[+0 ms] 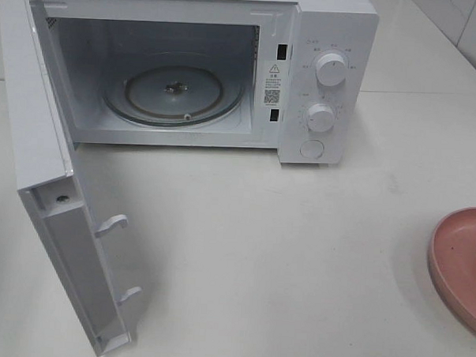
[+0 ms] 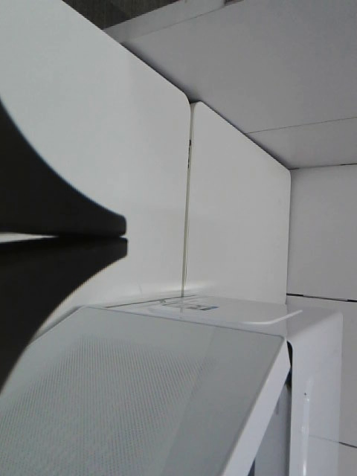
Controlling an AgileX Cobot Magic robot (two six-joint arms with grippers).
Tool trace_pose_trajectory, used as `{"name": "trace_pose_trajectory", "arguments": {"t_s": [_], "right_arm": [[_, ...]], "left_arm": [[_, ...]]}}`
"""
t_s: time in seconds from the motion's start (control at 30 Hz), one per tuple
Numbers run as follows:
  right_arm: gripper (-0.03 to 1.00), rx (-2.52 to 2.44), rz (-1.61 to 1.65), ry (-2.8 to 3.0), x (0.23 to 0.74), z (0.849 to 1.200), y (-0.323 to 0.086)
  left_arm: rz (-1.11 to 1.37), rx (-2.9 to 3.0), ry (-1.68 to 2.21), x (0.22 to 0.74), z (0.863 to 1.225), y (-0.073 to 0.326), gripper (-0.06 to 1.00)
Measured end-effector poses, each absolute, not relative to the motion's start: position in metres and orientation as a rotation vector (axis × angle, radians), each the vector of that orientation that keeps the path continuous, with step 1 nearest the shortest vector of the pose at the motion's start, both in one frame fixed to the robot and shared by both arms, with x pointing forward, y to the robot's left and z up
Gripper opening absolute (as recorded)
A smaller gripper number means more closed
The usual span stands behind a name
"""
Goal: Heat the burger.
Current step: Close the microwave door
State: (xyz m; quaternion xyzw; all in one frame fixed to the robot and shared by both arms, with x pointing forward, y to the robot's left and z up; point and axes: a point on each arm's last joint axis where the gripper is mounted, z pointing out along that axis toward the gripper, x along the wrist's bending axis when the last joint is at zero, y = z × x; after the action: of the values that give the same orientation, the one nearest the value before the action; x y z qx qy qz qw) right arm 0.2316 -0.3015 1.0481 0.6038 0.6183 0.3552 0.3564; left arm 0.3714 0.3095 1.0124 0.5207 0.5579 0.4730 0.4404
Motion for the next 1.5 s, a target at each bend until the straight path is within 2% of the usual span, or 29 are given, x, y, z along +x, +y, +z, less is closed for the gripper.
{"name": "trace_pose_trajectory", "arguments": {"t_s": [0.2,0.67,1.5], "right_arm": [[0.76,1.559,0.917,1.597,0.232,1.048,-0.301],[0.76,1.559,0.917,1.597,0.232,1.048,-0.301],[0.76,1.559,0.917,1.597,0.232,1.048,-0.301]], "left_arm": [[1.194,1.337,1.334,0.386,1.007,0.307,0.0],[1.068,1.503,1.238,0.416,0.98,0.28,0.0],[0.837,1.65,1.017,0.465,0.963,0.241,0.0]]}}
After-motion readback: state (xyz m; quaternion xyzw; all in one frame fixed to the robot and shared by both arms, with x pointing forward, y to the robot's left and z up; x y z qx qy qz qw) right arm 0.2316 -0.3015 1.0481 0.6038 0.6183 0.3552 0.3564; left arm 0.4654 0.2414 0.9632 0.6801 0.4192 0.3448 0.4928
